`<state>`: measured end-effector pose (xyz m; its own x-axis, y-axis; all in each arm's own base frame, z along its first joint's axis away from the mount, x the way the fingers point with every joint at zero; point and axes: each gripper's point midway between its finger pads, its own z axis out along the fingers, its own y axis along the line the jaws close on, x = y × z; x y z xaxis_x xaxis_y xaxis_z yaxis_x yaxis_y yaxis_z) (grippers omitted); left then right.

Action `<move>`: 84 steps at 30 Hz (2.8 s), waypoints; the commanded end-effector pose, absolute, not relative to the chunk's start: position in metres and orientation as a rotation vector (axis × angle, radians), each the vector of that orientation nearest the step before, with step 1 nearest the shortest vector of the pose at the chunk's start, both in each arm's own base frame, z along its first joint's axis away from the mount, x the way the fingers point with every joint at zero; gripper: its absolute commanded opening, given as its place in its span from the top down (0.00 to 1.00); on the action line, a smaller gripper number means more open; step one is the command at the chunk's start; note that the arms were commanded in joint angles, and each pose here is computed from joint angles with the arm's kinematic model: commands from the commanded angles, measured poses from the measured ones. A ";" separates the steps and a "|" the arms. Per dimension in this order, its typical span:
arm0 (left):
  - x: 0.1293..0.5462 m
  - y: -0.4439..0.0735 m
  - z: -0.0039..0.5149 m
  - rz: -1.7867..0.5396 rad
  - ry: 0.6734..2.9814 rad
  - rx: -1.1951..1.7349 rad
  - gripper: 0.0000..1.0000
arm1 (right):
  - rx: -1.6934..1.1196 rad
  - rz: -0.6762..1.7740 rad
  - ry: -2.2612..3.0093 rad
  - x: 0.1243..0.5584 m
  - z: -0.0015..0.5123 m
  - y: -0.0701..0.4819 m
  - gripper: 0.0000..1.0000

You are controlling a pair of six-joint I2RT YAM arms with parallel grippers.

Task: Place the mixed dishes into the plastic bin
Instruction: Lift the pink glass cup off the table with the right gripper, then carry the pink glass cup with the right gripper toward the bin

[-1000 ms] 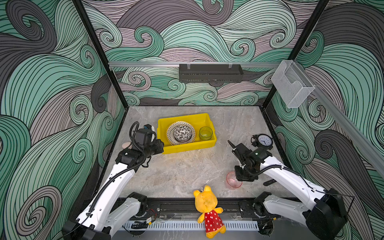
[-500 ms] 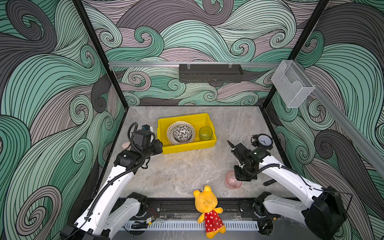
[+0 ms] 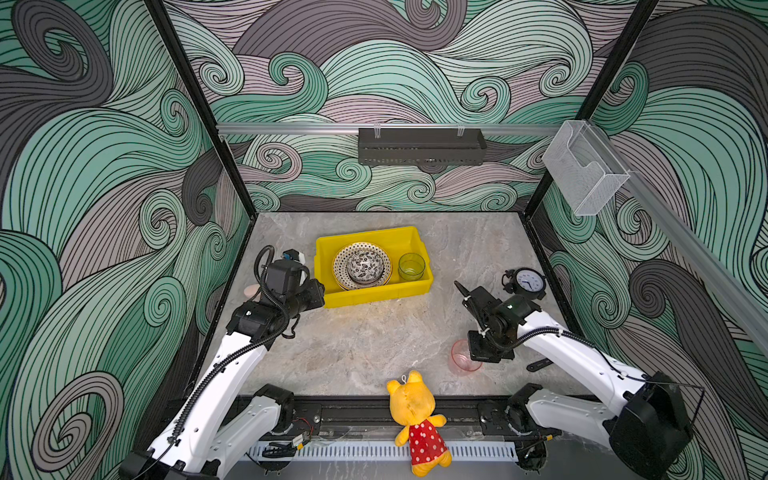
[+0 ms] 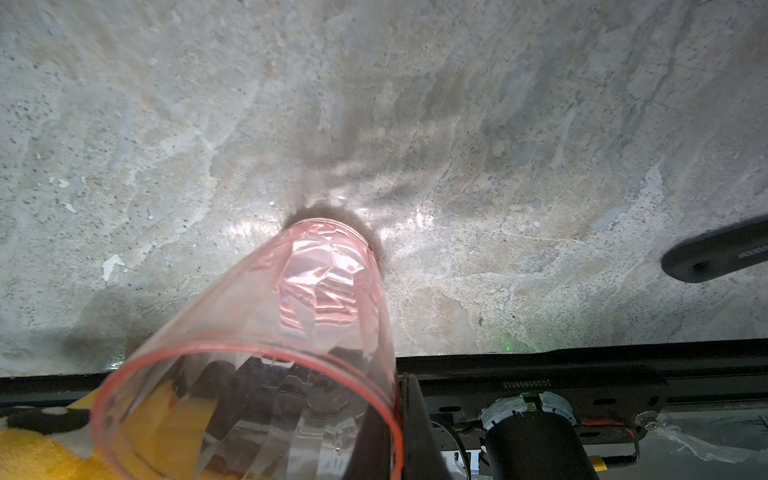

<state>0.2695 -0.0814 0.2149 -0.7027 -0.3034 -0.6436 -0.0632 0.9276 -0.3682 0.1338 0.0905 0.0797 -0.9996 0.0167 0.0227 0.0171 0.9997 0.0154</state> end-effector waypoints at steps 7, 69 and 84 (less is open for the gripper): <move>0.268 -0.079 0.219 -0.422 2.328 -0.282 0.69 | -0.041 -0.080 -3.203 0.146 0.102 0.094 1.00; 0.259 -0.059 0.244 -0.300 2.285 -0.282 0.69 | 0.225 -0.114 -3.417 0.236 0.198 0.134 1.00; 0.267 -0.054 0.248 -0.262 2.260 -0.313 0.69 | 0.355 -0.078 -3.465 0.267 0.216 0.147 1.00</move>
<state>0.2626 -0.0597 0.2292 -0.6700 -0.2986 -0.6797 -0.1255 0.9479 -0.2928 0.2606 0.1467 0.2088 -0.9332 -0.1672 -0.3181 -0.1851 0.9824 0.0265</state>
